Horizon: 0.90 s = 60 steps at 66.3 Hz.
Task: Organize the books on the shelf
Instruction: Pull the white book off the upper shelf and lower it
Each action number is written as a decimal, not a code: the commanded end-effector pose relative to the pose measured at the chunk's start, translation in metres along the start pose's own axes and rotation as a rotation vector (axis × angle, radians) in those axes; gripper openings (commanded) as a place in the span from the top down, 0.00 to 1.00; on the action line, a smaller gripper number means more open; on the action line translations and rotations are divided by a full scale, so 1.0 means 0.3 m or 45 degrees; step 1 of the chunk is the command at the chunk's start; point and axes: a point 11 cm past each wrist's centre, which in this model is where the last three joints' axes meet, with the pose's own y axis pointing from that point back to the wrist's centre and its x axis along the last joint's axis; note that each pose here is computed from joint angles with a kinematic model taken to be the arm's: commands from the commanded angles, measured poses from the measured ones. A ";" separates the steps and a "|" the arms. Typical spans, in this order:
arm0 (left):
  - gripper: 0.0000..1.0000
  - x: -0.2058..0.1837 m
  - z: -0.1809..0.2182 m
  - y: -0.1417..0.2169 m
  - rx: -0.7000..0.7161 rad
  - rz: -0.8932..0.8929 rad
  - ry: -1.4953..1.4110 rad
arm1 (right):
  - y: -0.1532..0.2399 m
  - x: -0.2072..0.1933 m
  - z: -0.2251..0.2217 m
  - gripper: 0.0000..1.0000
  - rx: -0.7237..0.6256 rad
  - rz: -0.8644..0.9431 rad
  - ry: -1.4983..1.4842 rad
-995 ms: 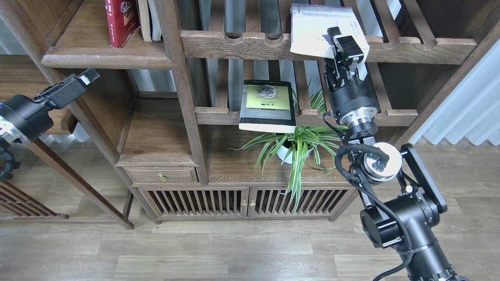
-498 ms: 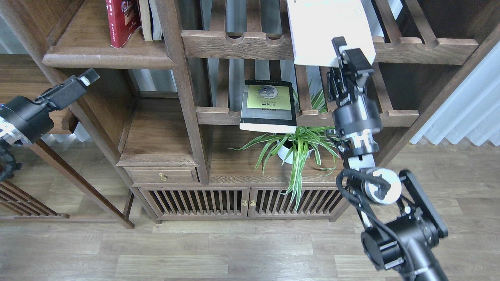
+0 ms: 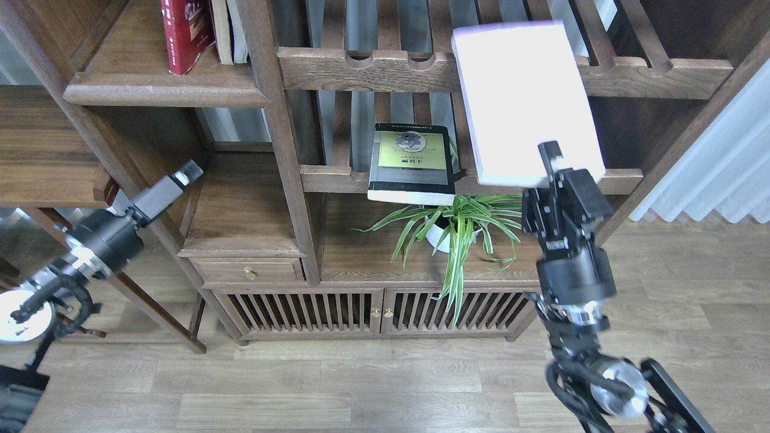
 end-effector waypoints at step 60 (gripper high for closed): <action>0.00 -0.235 -0.620 -0.044 0.134 -0.256 1.180 | 0.402 0.242 0.078 0.89 -0.179 0.560 -0.212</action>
